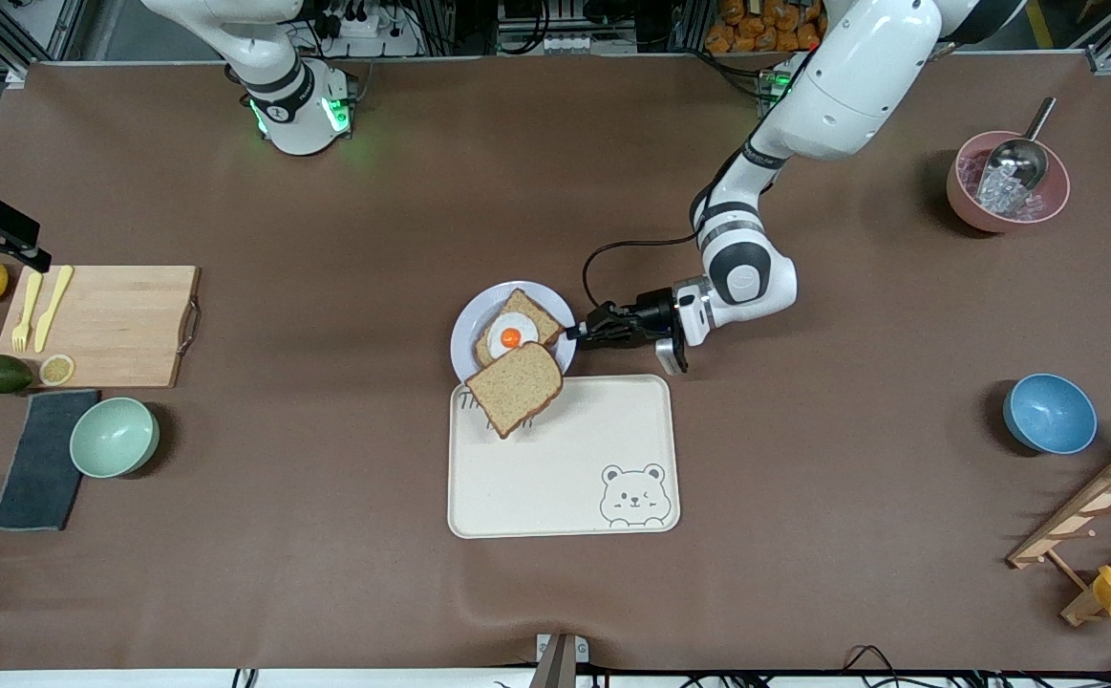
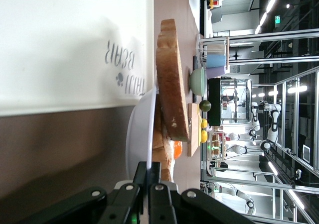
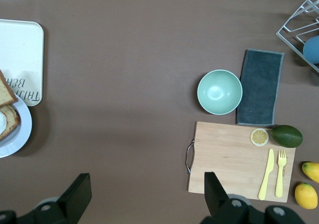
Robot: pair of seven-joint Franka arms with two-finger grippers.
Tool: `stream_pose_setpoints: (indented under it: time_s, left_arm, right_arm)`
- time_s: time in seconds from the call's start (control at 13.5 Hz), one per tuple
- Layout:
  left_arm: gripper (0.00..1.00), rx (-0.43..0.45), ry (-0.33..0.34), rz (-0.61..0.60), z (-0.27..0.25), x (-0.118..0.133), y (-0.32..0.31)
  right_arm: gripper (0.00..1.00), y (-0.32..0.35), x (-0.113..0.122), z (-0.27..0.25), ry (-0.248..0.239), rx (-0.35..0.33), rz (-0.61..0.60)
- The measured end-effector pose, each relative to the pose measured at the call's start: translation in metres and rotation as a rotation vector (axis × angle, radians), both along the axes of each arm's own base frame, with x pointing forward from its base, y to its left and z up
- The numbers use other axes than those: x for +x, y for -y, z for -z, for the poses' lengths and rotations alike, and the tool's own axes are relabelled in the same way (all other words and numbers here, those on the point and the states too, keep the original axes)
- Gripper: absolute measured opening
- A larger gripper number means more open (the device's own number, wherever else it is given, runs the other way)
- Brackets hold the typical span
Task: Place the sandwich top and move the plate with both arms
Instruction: 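Slide the plate onto the white tray with the left gripper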
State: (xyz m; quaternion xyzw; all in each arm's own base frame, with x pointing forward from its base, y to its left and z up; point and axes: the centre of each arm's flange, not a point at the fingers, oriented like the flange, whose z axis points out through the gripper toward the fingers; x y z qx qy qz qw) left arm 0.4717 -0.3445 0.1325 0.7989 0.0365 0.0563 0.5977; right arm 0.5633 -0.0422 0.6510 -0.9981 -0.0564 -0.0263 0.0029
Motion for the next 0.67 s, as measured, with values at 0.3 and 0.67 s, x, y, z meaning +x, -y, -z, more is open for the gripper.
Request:
stream_pose_setpoints:
  time_s: [0.3, 0.67]
  left_arm:
    - [0.05, -0.013, 0.030, -0.010, -0.017, 0.010, -0.002]
    - [0.05, -0.034, 0.060, -0.038, -0.031, 0.029, -0.011]
  right_arm:
    - [1.00, 0.000, 0.000, 0.000, 0.000, 0.000, 0.000]
    - [1.00, -0.011, 0.001, 0.000, 0.000, 0.001, -0.020]
